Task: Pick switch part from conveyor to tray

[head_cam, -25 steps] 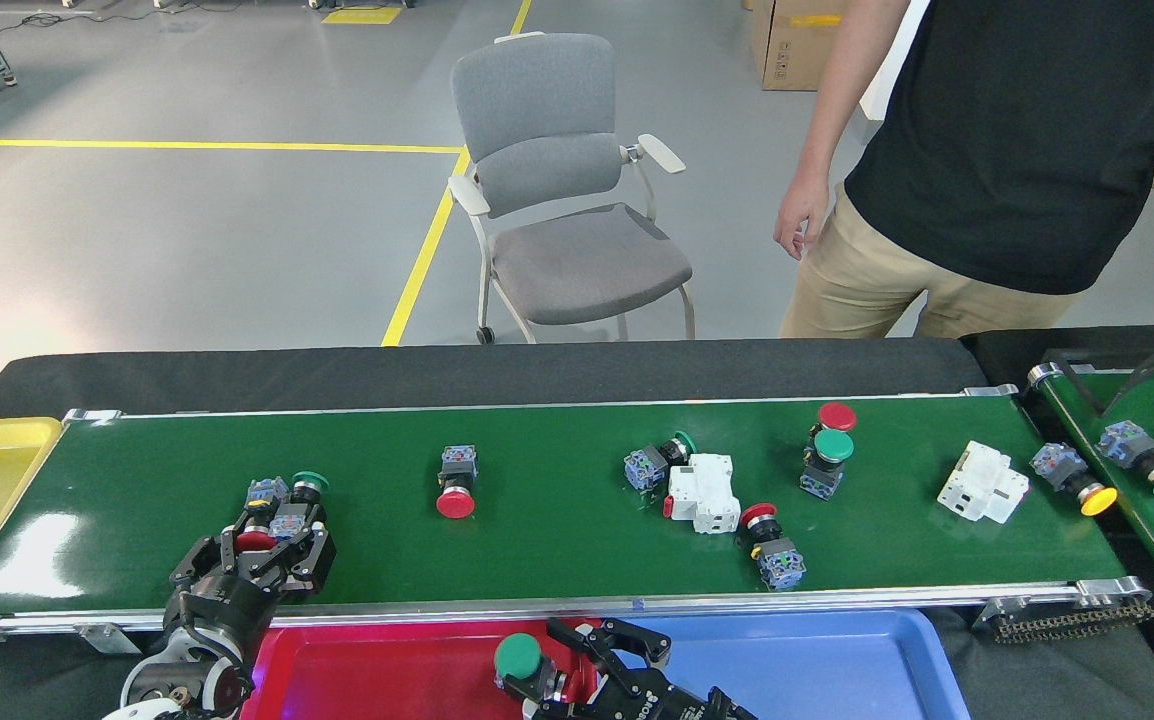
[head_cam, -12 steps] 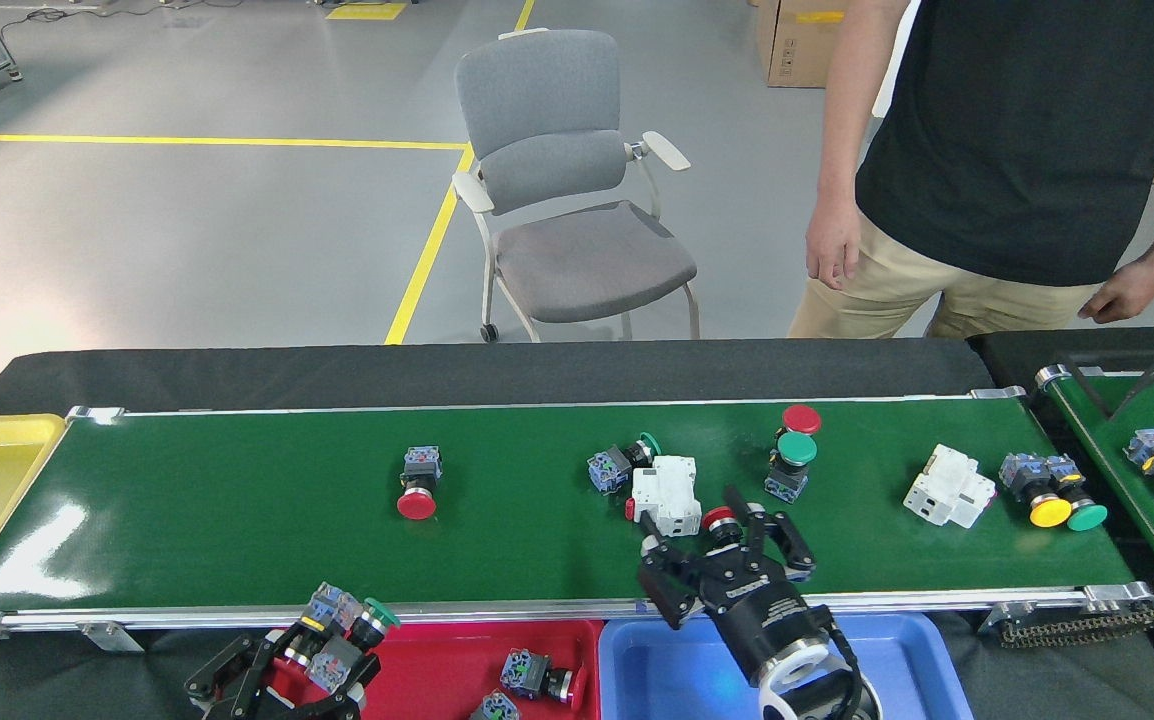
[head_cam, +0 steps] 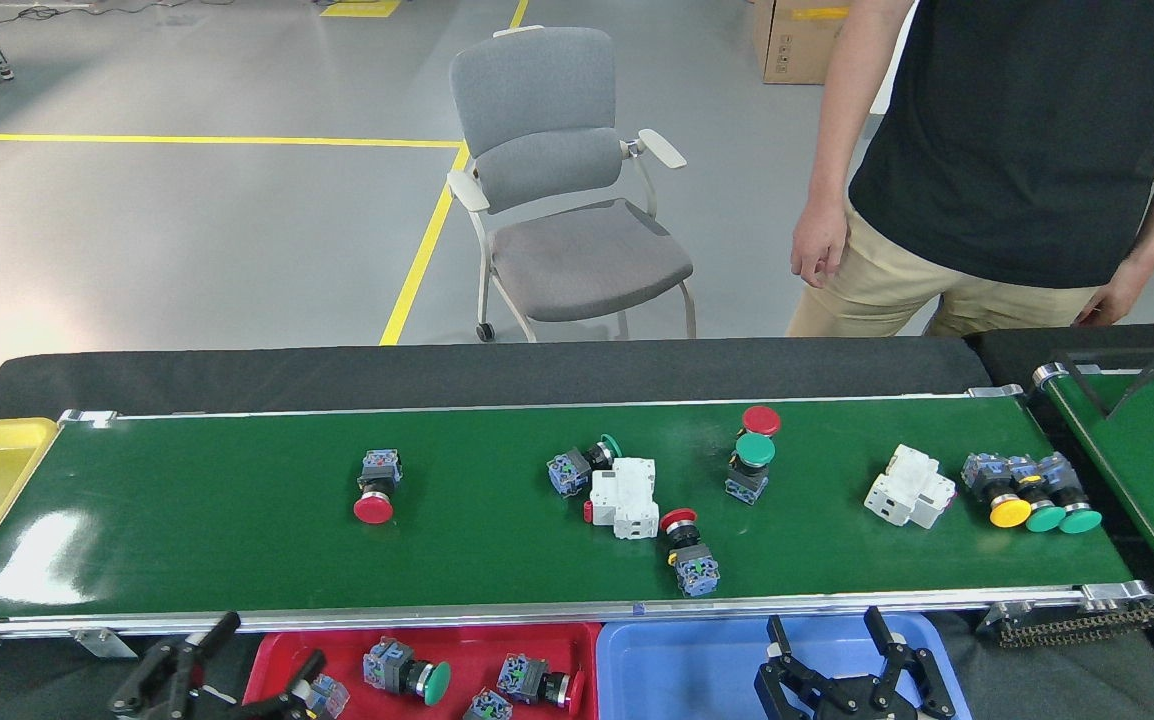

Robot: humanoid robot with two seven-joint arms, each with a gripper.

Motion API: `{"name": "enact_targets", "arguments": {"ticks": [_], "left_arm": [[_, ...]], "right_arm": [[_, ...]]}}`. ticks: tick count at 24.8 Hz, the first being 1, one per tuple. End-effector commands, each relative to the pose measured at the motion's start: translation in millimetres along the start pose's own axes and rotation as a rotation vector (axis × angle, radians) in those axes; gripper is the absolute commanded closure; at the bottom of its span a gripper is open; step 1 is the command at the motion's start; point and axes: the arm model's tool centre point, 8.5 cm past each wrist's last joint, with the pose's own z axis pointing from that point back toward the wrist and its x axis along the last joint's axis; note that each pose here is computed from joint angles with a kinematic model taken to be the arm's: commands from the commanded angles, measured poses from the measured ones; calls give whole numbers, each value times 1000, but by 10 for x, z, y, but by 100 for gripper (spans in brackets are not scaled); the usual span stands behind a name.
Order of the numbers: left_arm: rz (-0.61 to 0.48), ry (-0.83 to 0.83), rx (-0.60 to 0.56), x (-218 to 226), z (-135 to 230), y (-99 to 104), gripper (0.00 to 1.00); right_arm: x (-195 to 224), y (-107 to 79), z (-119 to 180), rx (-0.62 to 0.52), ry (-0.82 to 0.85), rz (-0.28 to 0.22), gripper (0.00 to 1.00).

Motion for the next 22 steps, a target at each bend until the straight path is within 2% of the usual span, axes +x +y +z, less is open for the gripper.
{"name": "enact_targets", "arguments": {"ticks": [1, 3, 6, 10, 12, 14, 17, 19, 21, 22], "left_arm": [[-2, 67, 17, -185, 49, 48, 0], [-17, 63, 9, -221, 70, 48, 0], [-48, 36, 15, -219, 2, 131, 0], [-81, -52, 83, 48, -442, 461, 0], [-105, -84, 81, 151, -639, 607, 0], [-138, -87, 61, 176, -809, 724, 0], [-128, -83, 28, 155, -1056, 700, 0], [-114, -89, -5, 138, -1254, 658, 0], [-87, -83, -31, 98, -1366, 597, 0], [-79, -78, -40, 86, -1400, 578, 0]], "right_arm": [[147, -131, -108, -41, -47, -2, 0], [330, -95, -234, -11, -97, 8, 0], [668, -95, -511, 10, -157, -10, 0], [1019, -65, -823, 41, -221, -7, 0], [1175, -46, -888, 52, -257, 4, 0], [1263, 59, -882, 84, -282, 24, 0], [1295, 135, -881, 111, -293, 33, 5], [1326, 123, -905, 125, -318, 42, 26], [1370, 73, -950, 114, -371, 52, 89], [1389, 73, -957, 116, -391, 51, 93]]}}
